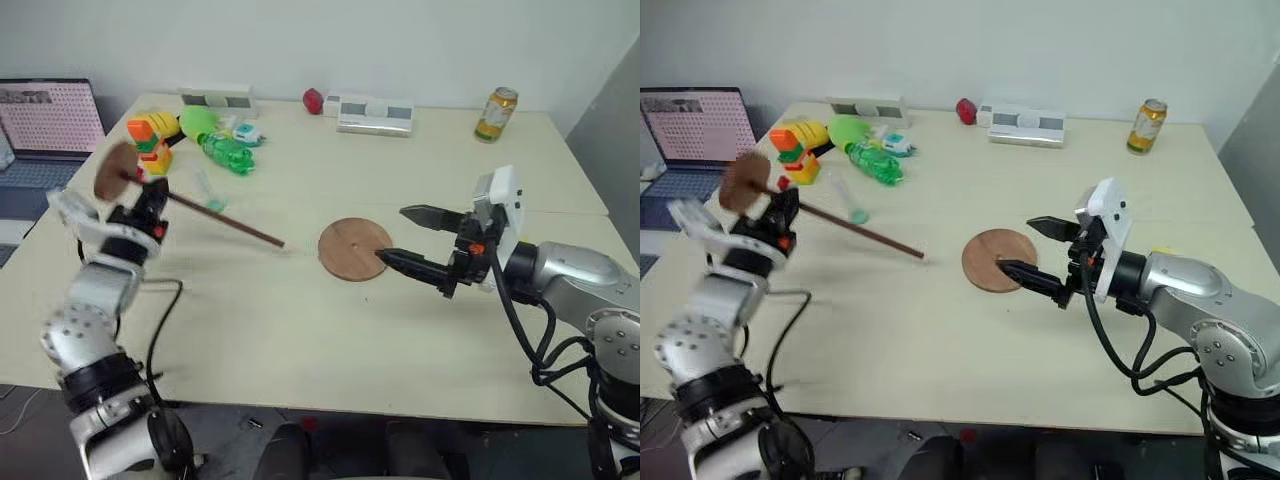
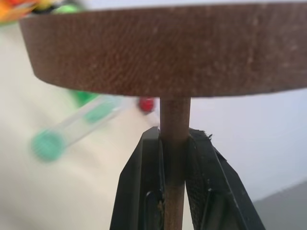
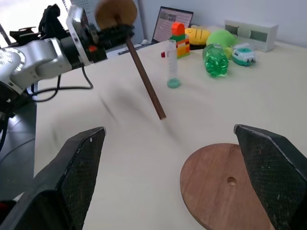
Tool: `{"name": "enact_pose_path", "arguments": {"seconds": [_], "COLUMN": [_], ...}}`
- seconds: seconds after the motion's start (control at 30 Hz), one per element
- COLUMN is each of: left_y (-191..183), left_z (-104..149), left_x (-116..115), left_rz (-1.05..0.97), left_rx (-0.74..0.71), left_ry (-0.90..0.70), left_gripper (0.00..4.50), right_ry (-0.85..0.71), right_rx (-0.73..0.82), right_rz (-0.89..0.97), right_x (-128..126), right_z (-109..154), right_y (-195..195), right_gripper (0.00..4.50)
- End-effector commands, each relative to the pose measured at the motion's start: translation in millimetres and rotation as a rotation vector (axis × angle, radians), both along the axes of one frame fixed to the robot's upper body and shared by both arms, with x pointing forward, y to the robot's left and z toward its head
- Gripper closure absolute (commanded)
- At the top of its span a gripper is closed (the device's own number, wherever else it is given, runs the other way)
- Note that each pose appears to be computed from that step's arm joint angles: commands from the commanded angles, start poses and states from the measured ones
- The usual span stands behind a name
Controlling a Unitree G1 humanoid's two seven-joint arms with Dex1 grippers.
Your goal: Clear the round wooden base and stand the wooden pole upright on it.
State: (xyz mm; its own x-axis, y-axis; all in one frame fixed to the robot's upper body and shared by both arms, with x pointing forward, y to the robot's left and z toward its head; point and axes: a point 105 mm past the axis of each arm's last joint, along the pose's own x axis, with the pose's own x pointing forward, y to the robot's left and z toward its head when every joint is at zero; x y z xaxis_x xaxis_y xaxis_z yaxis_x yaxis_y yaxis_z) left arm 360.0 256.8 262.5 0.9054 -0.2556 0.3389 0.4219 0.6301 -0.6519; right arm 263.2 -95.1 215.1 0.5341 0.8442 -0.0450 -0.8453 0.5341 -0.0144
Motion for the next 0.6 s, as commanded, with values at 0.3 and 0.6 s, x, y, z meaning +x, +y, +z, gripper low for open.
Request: {"name": "enact_pose_path", "arguments": {"seconds": [0.3,0.6], "left_y": [-185.8,-198.8], "left_z": [61.6,40.3], "left_x": [20.0,31.7], "left_rz": [-0.589,-0.644], "left_rx": [0.632,0.819], "left_ry": [-0.391,-0.466], "left_gripper": [4.2,4.2], "right_ry": [-0.07,-0.084], "right_rx": [0.053,0.069], "right_rz": [-0.239,-0.379], "right_x": [-2.8,-2.4], "right_z": [-28.2,-30.7], "right_y": [15.7,7.4], "right_gripper": [0.0,0.0]}}
